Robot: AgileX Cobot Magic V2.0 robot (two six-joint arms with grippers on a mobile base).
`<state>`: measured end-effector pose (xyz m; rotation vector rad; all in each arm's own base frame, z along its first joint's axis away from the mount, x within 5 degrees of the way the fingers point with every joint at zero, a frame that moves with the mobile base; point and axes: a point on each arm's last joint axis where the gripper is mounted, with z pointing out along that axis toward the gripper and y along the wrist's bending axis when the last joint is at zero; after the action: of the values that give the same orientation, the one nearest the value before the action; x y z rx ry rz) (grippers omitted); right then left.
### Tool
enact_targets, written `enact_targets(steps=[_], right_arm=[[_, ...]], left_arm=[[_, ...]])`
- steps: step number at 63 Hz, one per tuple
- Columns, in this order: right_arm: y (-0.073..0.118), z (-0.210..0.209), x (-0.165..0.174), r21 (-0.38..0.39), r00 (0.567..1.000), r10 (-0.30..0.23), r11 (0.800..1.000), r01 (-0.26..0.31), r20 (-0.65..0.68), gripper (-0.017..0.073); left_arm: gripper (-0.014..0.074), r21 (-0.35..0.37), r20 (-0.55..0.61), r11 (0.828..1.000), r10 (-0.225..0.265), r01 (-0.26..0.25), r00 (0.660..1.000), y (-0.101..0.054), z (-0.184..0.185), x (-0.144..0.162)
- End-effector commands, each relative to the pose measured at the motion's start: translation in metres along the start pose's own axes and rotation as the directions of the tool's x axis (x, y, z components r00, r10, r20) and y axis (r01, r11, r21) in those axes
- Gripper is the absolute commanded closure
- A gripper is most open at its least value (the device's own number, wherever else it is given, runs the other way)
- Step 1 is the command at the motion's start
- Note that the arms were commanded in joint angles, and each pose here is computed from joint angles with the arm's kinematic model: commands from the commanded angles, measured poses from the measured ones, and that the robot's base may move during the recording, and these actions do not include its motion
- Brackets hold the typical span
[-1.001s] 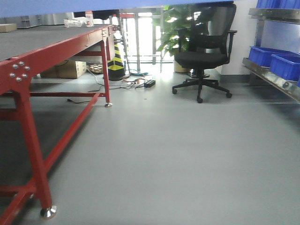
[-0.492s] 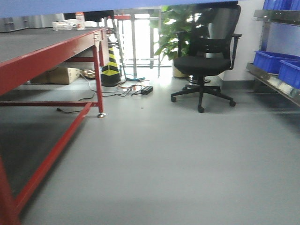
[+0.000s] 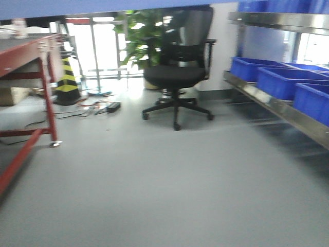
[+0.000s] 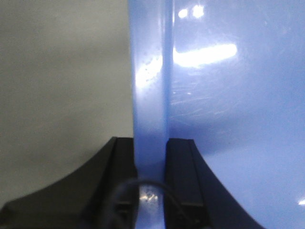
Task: Grab blue tray and place on right shelf
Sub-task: 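Drive the base away from the table toward the steel shelving, then turn and approach the shelf rack holding the tray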
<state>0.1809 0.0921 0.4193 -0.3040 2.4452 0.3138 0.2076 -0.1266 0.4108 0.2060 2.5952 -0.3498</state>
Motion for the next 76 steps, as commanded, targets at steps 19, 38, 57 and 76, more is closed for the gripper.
enact_targets(steps=[19, 38, 57, 76], right_arm=[[0.0004, -0.0165, -0.0083, -0.002, 0.992, -0.044, 0.999, 0.045, 0.116, 0.0503], [0.0004, -0.0165, -0.0083, -0.002, 0.992, -0.044, 0.999, 0.045, 0.116, 0.0503], [0.0004, -0.0165, -0.0083, -0.002, 0.992, -0.044, 0.999, 0.045, 0.116, 0.0503], [0.0004, -0.0165, -0.0083, -0.002, 0.992, -0.044, 0.999, 0.045, 0.116, 0.0503]], left_arm=[[0.0642, -0.052, -0.035, 0.998, 0.042, -0.044, 0.999, 0.0054, -0.0127, 0.0058], [0.0642, -0.052, -0.035, 0.998, 0.042, -0.044, 0.999, 0.0054, -0.0127, 0.0058], [0.0642, -0.052, -0.035, 0.998, 0.042, -0.044, 0.999, 0.0054, -0.0127, 0.0058], [0.0642, -0.052, -0.035, 0.998, 0.042, -0.044, 0.999, 0.0054, -0.0127, 0.0058]])
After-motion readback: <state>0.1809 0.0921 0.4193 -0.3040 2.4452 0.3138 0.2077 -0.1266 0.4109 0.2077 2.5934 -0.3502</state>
